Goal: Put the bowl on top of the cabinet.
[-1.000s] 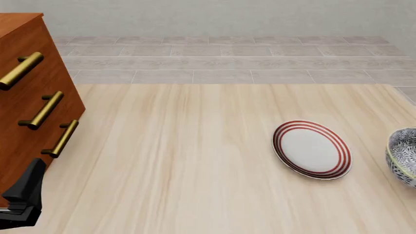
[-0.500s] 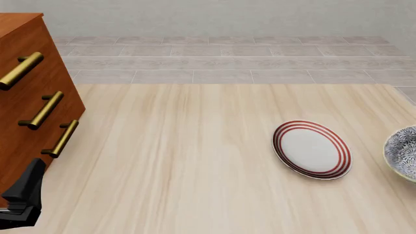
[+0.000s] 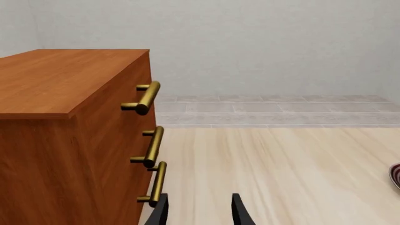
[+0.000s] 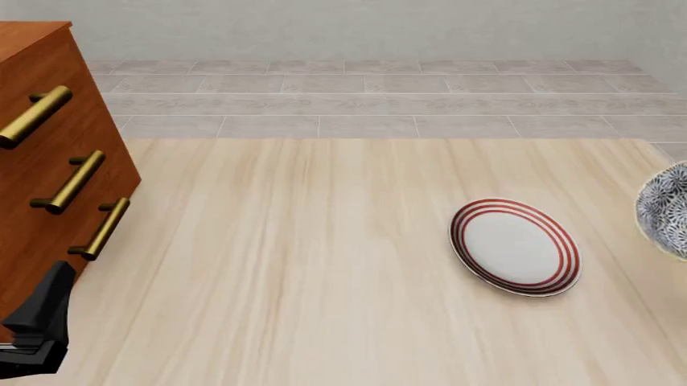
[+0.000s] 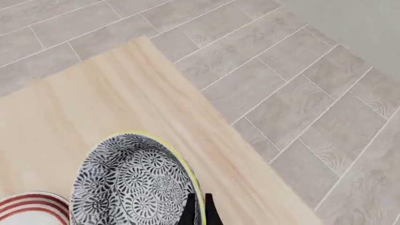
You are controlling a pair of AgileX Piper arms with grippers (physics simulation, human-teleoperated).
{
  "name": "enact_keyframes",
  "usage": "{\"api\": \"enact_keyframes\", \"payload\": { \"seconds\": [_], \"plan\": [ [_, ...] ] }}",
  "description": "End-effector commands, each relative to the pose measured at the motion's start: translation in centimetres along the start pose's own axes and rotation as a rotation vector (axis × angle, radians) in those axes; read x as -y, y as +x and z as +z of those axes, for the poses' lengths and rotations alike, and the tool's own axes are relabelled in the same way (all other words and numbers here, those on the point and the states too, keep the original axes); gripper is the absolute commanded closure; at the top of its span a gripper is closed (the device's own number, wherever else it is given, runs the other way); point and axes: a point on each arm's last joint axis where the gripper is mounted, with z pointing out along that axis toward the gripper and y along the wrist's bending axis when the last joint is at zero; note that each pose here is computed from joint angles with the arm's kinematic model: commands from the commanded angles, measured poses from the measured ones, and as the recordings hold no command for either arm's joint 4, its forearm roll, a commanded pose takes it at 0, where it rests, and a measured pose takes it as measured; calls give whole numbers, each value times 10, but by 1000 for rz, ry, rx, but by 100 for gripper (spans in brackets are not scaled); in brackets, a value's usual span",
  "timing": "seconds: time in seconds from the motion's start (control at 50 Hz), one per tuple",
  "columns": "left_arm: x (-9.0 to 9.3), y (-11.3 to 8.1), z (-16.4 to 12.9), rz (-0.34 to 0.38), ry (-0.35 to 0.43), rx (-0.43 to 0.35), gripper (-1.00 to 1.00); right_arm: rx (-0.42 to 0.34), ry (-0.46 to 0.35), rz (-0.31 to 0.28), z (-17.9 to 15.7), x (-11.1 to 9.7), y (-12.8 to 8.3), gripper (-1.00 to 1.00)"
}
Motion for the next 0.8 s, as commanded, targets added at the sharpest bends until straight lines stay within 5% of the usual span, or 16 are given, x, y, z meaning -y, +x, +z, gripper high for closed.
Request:
{"api": "enact_keyframes", "payload": {
  "seconds": [0.02,0.8],
  "plan": [
    [0,0,0,0,0,0,-100,63,-60,9,-21,-16,-21,100],
    [0,0,0,-2,1,0,-100,170,-412,-126,-59,-110,-56,100]
  ]
}}
